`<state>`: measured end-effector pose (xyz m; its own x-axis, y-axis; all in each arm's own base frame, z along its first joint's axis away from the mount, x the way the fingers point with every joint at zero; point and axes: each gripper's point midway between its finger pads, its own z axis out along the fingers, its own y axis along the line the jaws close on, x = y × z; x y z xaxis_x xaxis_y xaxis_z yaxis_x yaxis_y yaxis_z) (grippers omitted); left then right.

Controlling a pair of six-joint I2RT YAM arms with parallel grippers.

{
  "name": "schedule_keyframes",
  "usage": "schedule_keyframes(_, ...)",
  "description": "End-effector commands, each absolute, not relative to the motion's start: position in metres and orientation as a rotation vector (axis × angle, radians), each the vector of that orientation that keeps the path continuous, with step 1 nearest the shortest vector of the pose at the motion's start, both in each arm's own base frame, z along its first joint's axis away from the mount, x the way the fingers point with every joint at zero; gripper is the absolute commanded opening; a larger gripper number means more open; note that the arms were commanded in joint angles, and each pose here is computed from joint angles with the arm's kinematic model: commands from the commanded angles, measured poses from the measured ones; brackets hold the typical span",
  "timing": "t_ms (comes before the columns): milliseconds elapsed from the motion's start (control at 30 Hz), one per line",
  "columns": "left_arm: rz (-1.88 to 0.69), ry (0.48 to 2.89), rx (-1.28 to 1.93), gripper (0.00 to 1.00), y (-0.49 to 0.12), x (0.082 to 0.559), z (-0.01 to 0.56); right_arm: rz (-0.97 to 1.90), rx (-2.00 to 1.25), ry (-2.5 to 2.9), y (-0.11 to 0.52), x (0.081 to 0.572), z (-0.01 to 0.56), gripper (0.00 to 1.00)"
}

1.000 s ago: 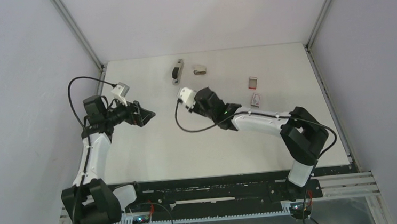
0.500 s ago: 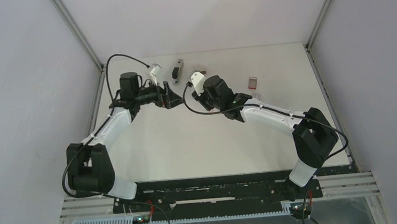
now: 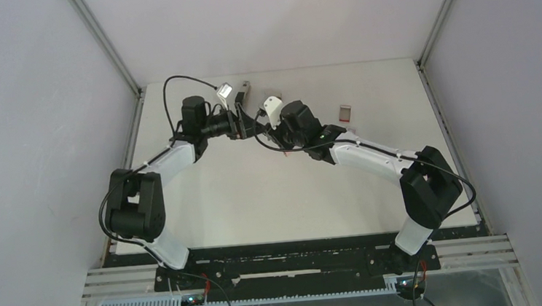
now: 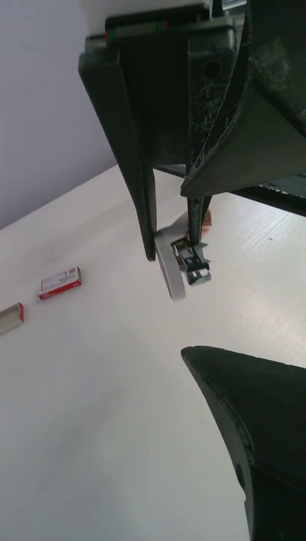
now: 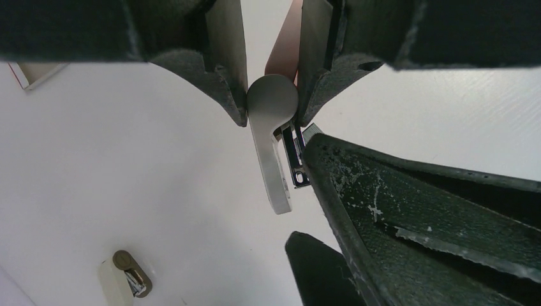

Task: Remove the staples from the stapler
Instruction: Unload the staple at the center of the board.

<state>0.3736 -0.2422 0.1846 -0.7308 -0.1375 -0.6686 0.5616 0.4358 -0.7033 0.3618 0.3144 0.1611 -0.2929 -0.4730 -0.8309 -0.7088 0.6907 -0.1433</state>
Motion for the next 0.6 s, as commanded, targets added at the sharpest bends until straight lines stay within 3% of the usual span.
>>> schedule_keyframes(0,-1.413,1.936,0.38,0.88,-0.256,0.373,0.201,0.341,-0.868,1.912,0.321,0.373,0.181,0.19)
schedule_keyframes(333,-1.478,1.98,0.377,0.75,-0.264,0.361,0.179,0.25,-0.831,1.917,0.31,0.386,0.176,0.18)
schedule_keyframes(567,-1.461,2.0,0.353,0.76,-0.262,0.36,0.172,0.206,-0.788,1.932,0.297,0.396,0.175,0.18)
